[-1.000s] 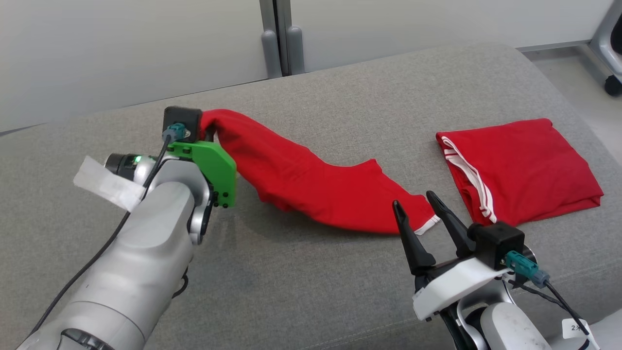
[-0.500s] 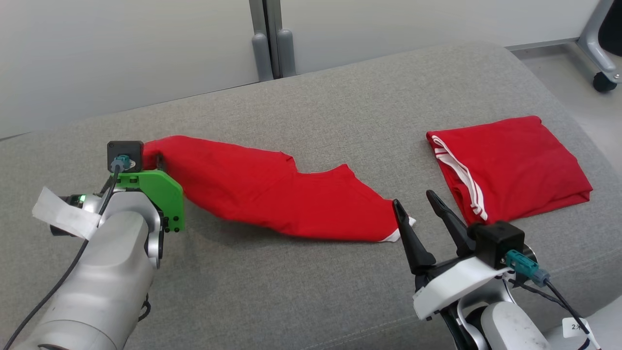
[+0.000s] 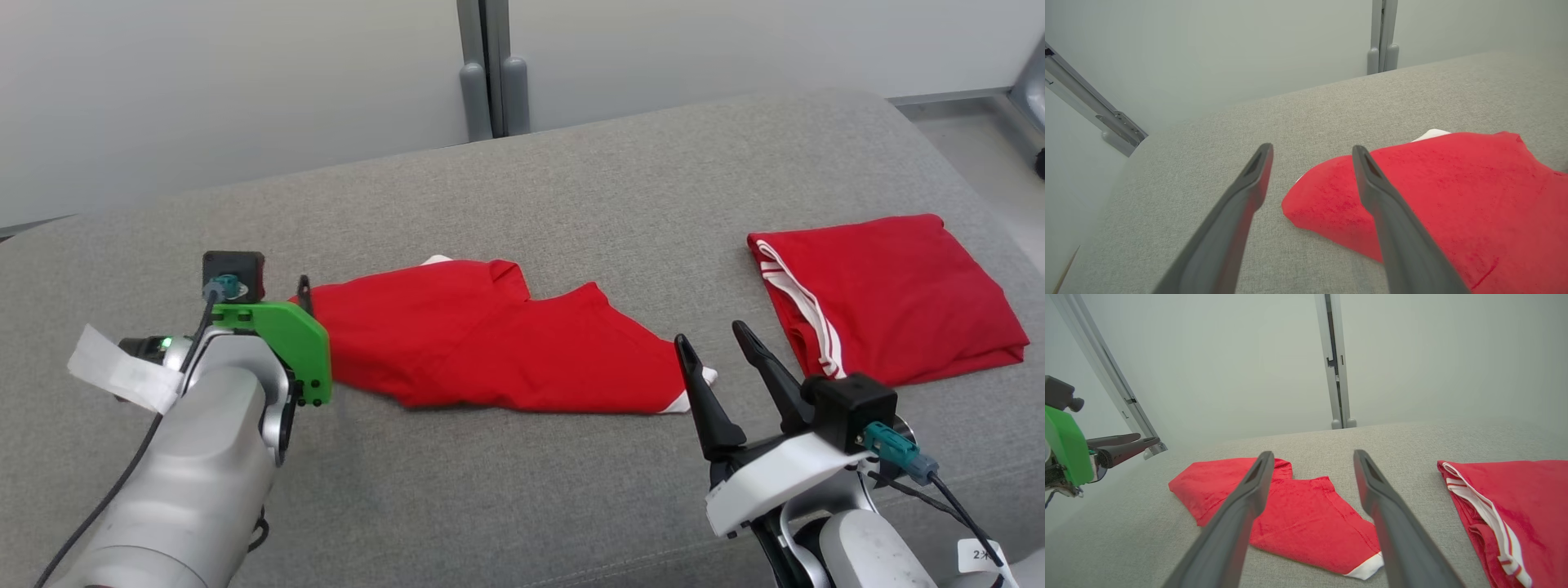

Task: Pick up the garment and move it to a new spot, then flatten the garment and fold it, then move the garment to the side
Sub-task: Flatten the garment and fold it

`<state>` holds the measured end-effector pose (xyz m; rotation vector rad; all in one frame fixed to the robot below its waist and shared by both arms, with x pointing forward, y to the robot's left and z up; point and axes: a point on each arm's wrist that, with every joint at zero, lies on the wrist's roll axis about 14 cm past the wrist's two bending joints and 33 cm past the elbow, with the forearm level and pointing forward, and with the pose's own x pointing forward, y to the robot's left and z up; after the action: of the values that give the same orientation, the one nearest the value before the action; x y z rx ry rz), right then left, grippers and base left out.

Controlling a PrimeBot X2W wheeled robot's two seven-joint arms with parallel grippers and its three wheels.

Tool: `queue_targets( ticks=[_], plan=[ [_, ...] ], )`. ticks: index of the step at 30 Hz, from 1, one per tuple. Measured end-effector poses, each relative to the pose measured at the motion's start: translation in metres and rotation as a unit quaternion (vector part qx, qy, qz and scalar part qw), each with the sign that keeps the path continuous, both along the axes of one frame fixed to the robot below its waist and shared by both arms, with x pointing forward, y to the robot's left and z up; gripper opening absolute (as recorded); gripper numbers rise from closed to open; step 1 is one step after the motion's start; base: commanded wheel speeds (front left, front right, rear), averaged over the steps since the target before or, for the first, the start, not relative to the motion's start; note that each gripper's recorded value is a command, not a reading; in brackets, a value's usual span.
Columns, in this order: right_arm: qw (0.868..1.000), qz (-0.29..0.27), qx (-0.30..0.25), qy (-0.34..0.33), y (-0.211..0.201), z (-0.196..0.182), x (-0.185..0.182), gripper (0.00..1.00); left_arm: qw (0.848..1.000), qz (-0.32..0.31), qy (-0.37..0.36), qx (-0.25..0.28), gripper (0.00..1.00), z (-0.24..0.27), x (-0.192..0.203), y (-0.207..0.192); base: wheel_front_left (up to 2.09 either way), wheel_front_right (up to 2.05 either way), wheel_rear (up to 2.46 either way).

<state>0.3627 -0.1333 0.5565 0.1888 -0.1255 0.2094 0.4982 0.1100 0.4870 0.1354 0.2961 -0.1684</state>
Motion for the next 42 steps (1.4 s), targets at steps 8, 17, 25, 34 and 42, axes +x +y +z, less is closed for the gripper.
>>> queue_targets(
  ticks=[8,17,25,34,42],
  plan=[
    [1.0,0.016,0.001,-0.001,0.011,0.0,0.001,1.0,0.998,-0.054,0.011,-0.026,1.0,-0.005,-0.019,-0.027,0.0,0.0,0.0],
    [1.0,0.015,0.002,0.0,0.01,0.0,-0.001,1.0,0.985,-0.173,0.025,-0.008,1.0,-0.016,-0.047,-0.095,0.0,0.0,0.0],
    [1.0,-0.006,0.0,0.004,-0.003,-0.002,-0.005,1.0,0.969,-0.24,0.046,0.013,1.0,-0.032,-0.067,-0.14,0.0,0.0,0.0],
    [0.999,-0.048,-0.005,0.013,-0.03,-0.007,-0.013,1.0,0.945,-0.312,0.087,0.049,1.0,-0.068,-0.096,-0.175,0.0,0.0,0.0],
    [0.998,-0.066,-0.007,0.02,-0.042,-0.011,-0.014,1.0,0.93,-0.343,0.11,0.078,1.0,-0.094,-0.106,-0.181,0.0,0.0,0.0]
  ],
)
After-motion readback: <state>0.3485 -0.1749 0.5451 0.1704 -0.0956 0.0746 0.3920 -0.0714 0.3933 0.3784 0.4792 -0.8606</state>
